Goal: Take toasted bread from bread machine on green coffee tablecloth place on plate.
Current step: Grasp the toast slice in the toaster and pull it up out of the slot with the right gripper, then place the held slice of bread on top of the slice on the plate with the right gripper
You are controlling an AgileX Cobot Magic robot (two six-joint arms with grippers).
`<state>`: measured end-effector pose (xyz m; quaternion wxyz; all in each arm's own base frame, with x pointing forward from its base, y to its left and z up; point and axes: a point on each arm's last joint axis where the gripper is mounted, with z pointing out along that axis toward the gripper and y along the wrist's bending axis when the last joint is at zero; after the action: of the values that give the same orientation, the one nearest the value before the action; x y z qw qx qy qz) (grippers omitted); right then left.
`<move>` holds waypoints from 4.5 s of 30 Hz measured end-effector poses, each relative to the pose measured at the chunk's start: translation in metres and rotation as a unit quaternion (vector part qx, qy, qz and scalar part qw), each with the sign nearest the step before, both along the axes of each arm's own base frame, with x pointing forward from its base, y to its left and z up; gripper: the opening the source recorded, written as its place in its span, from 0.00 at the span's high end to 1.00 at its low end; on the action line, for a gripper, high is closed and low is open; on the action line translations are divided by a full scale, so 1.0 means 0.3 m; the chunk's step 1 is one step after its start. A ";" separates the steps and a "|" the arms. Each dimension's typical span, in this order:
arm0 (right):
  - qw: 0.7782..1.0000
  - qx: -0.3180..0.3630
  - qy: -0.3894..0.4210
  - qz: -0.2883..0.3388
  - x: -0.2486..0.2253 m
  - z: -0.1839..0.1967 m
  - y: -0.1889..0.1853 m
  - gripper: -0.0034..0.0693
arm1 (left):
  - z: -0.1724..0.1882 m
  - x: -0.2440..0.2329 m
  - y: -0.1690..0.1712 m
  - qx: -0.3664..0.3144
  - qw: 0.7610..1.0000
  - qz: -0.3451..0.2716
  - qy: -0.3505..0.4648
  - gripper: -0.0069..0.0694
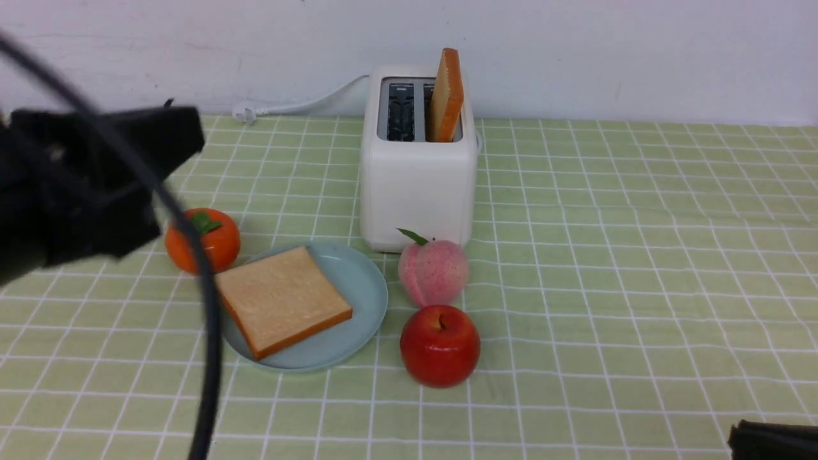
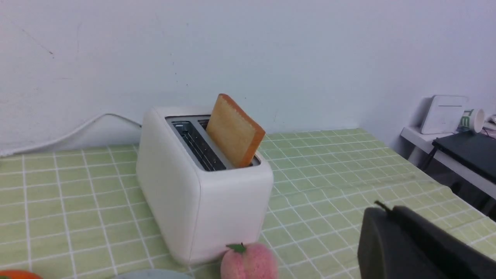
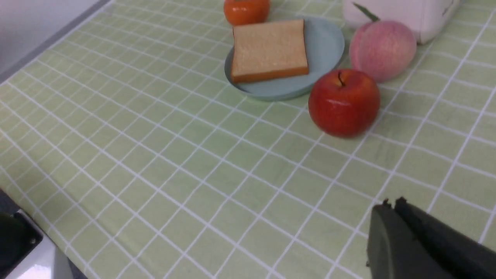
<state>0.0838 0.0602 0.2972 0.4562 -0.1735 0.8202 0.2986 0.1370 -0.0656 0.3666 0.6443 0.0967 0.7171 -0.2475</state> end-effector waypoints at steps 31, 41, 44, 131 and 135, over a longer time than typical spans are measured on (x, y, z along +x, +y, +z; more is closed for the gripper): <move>0.986 -0.041 0.159 -0.022 0.335 0.010 -0.002 0.95 | -0.292 -0.231 0.138 -0.016 0.994 0.076 -0.075 0.93; 0.985 -0.045 0.164 -0.017 0.336 0.005 -0.002 0.94 | -0.290 -0.229 0.144 -0.043 0.993 0.086 -0.068 0.93; 0.986 -0.046 0.163 -0.016 0.336 0.005 -0.002 0.94 | -0.288 -0.228 0.149 -0.046 0.992 0.093 -0.071 0.93; 0.966 -0.052 0.121 0.221 0.719 0.197 0.831 0.79 | -0.484 -0.231 0.109 0.029 0.999 0.030 0.011 0.89; 0.970 -0.018 0.144 0.196 0.786 0.094 0.876 0.79 | -0.490 -0.232 0.108 0.029 0.999 0.027 0.015 0.89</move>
<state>0.3195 0.3229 0.3254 0.2625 -0.2941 0.8326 0.3891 0.0674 -0.0333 0.2197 0.6368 0.0921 0.7362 -0.2100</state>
